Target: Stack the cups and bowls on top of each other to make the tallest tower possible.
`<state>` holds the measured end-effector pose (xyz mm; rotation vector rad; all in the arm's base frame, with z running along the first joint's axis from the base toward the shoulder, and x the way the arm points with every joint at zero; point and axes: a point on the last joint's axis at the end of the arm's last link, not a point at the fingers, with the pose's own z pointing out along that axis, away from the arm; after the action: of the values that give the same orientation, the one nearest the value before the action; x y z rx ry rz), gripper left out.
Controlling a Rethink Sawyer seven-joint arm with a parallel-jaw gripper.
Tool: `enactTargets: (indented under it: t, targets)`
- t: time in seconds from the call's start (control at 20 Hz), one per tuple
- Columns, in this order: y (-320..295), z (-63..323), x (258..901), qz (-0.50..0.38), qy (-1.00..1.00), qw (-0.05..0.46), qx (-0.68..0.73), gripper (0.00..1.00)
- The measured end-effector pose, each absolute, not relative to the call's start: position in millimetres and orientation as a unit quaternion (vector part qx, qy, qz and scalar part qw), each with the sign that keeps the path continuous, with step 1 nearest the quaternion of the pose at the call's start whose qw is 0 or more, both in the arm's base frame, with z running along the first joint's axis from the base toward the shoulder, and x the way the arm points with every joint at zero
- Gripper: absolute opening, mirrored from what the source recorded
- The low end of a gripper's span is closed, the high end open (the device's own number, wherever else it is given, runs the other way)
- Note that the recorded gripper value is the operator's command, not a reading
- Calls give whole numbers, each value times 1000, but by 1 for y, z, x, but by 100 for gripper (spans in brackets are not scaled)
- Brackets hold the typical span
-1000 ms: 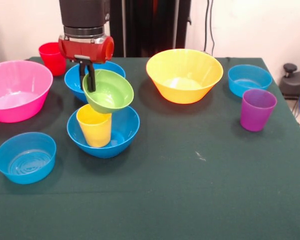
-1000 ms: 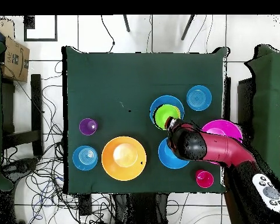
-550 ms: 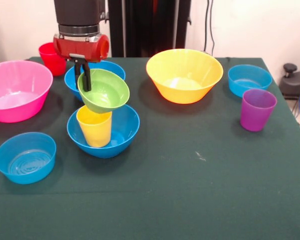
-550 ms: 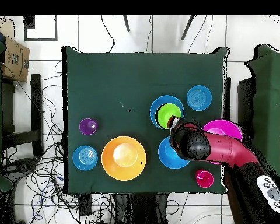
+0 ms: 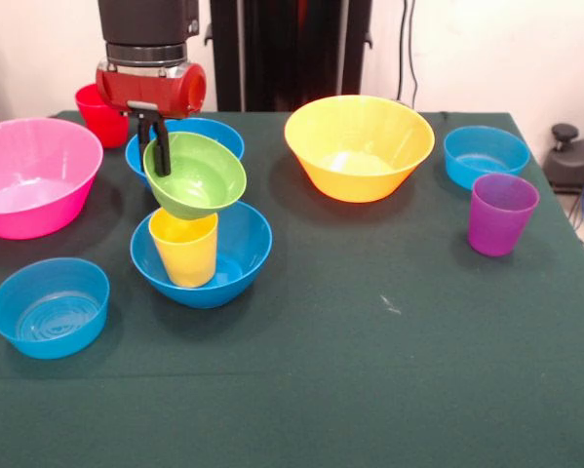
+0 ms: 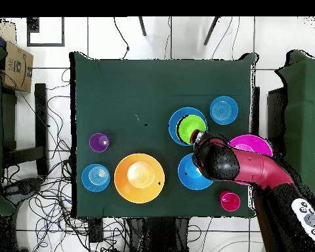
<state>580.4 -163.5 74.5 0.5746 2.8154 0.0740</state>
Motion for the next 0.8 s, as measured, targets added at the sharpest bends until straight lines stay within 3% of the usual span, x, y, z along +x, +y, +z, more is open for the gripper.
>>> enactTargets:
  t: [0.8]
  targets:
    - [-168, 70, 588, 26, 970, 137, 201, 0]
